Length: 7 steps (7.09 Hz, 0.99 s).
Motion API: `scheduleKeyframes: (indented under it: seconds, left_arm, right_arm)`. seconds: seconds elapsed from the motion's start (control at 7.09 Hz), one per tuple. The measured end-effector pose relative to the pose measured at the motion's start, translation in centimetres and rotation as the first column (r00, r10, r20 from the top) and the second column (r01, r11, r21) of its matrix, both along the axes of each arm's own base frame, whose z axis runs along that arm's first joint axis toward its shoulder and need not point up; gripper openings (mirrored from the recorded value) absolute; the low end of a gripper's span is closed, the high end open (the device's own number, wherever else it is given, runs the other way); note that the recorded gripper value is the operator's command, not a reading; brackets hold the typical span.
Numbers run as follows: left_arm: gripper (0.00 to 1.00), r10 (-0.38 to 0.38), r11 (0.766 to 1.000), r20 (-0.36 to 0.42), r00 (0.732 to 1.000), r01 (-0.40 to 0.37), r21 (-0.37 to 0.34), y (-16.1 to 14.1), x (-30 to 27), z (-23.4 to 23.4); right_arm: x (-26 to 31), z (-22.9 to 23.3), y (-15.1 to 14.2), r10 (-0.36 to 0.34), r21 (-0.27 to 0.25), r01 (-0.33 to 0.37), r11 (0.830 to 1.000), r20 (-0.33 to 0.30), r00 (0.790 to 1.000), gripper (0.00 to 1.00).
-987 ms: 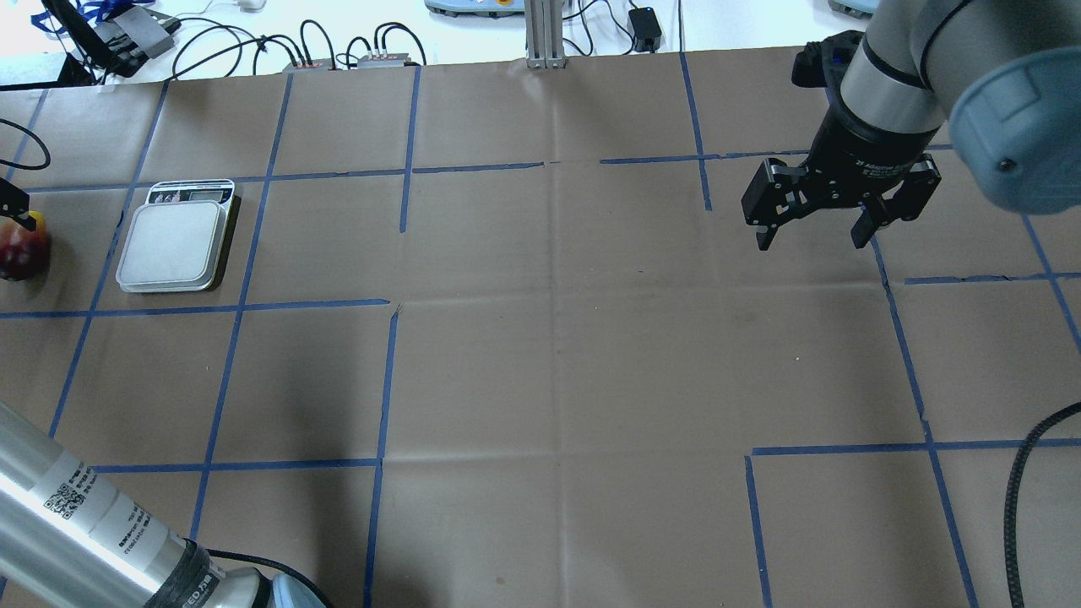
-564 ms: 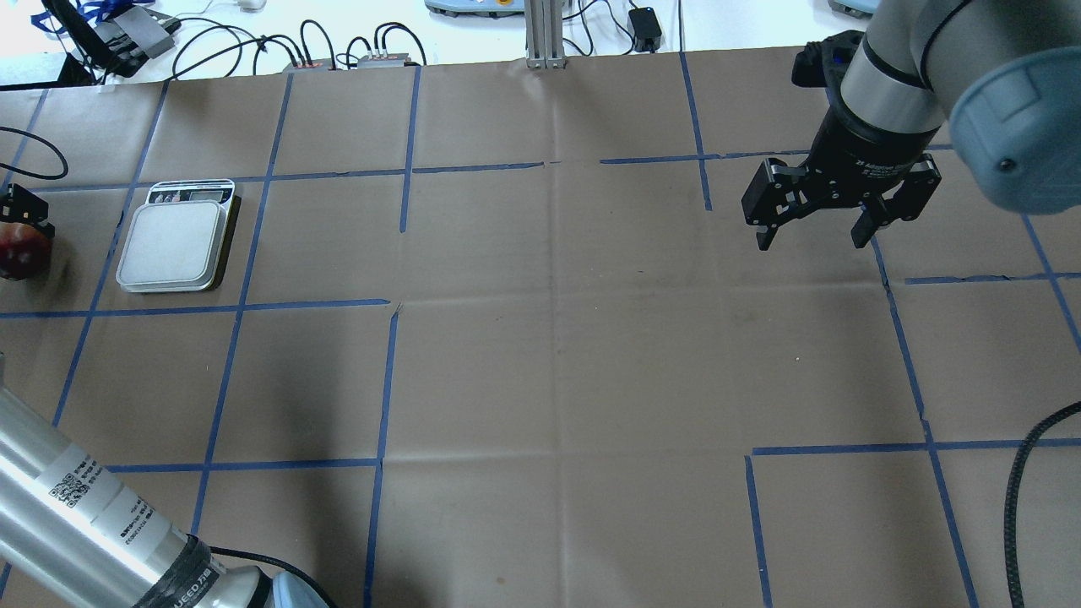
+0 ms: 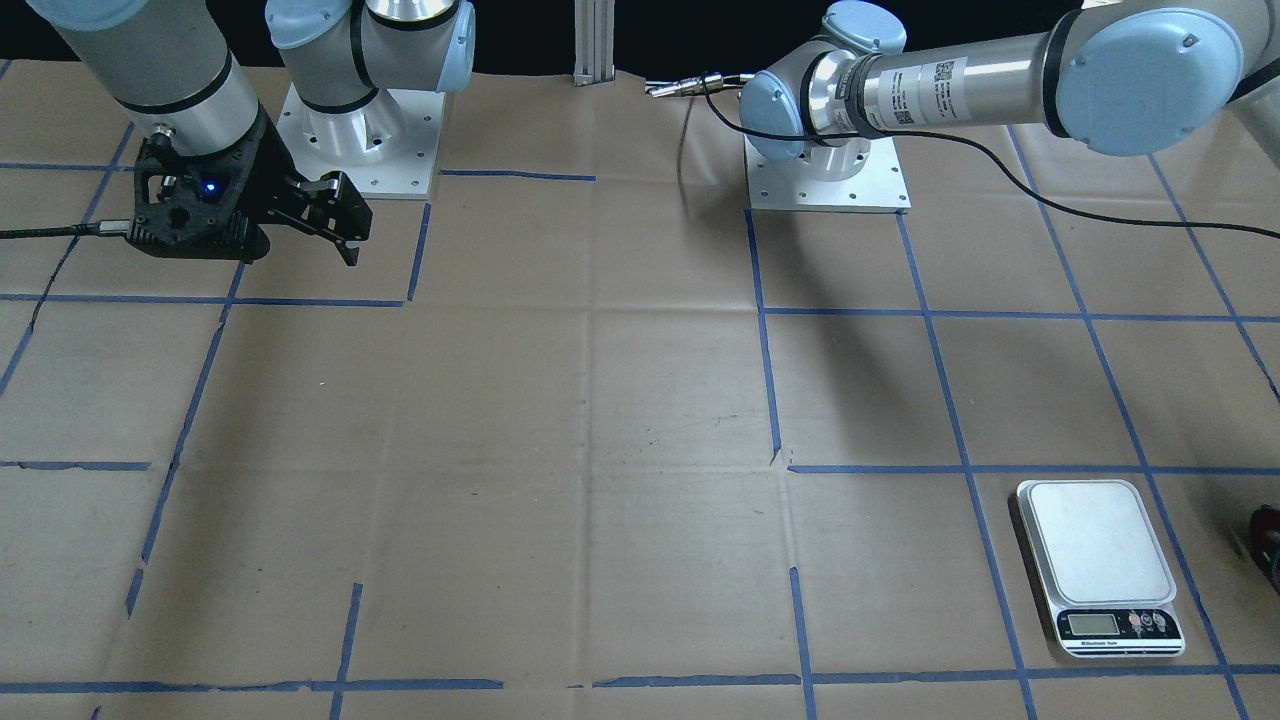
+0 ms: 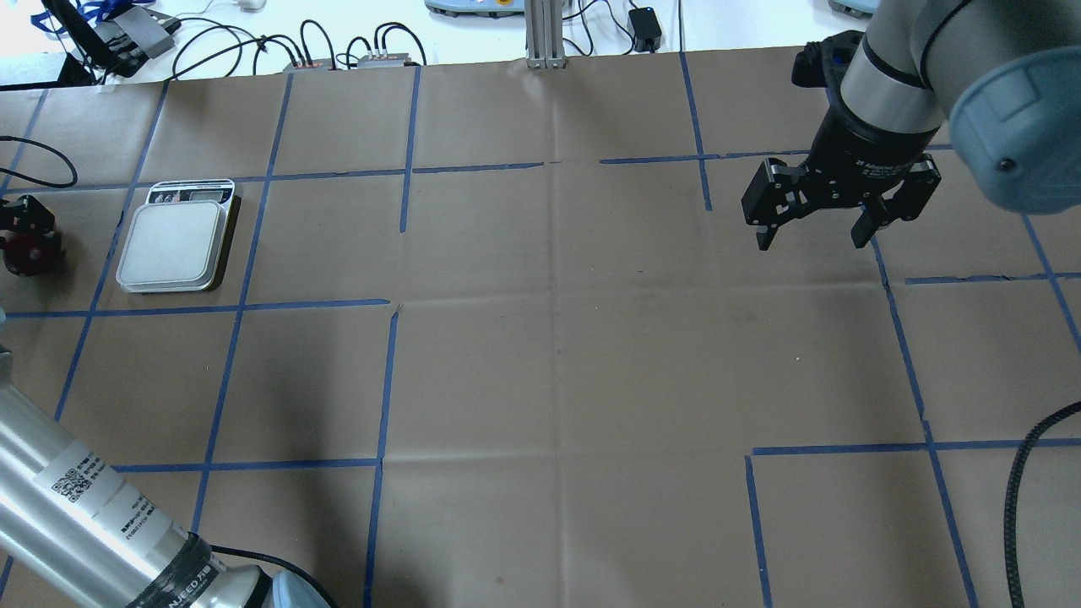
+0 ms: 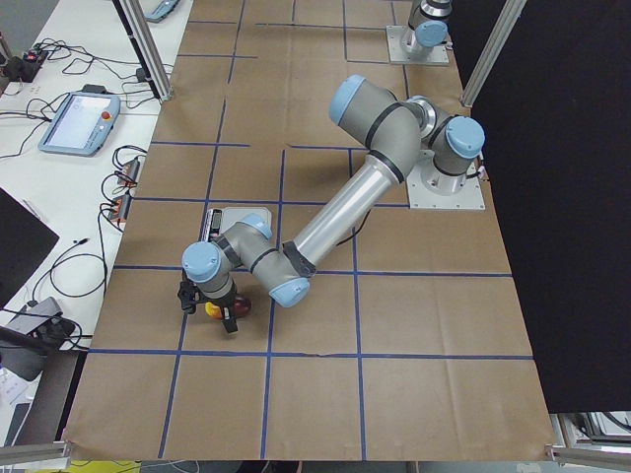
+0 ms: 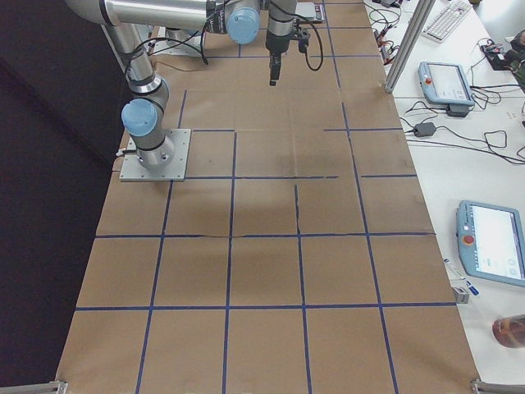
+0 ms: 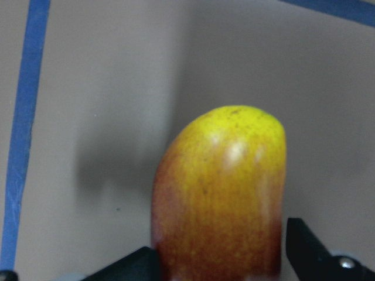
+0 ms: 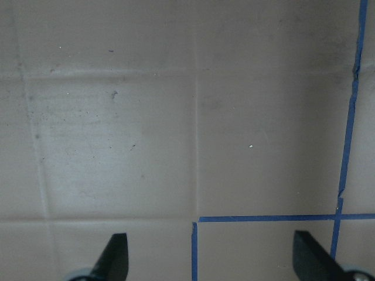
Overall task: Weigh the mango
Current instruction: 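Carry the mango with the left gripper over the white scale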
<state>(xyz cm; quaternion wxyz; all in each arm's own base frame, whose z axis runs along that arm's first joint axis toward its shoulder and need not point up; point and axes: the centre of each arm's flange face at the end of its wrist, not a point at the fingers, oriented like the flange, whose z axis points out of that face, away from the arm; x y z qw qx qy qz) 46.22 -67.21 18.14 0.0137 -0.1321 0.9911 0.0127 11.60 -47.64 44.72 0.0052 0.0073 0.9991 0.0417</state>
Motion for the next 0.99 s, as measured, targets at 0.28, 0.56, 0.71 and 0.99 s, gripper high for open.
scheduleKeyframes:
  seconds: [0.28,0.56,0.71,0.99]
  left_arm:
    - [0.09,-0.003,1.0,0.004,1.0,0.003,-0.005,0.0,-0.2,1.4]
    - [0.09,-0.038,0.999,0.005,0.999,0.038,-0.004,-0.2,-3.6,6.5]
    - [0.09,-0.091,0.996,-0.006,0.996,0.091,0.011,-0.9,-8.1,8.3]
    - [0.07,-0.167,0.984,-0.039,0.985,0.169,0.06,-0.3,-17.0,8.5]
  right_arm:
    - [0.0,0.0,0.0,0.0,0.0,0.0,1.0,0.0,1.0,1.0]
    - [0.0,0.0,0.0,0.0,0.0,0.0,1.0,0.0,1.0,1.0]
    - [0.0,0.0,0.0,0.0,0.0,0.0,1.0,0.0,1.0,1.0]
    - [0.0,0.0,0.0,0.0,0.0,0.0,1.0,0.0,1.0,1.0]
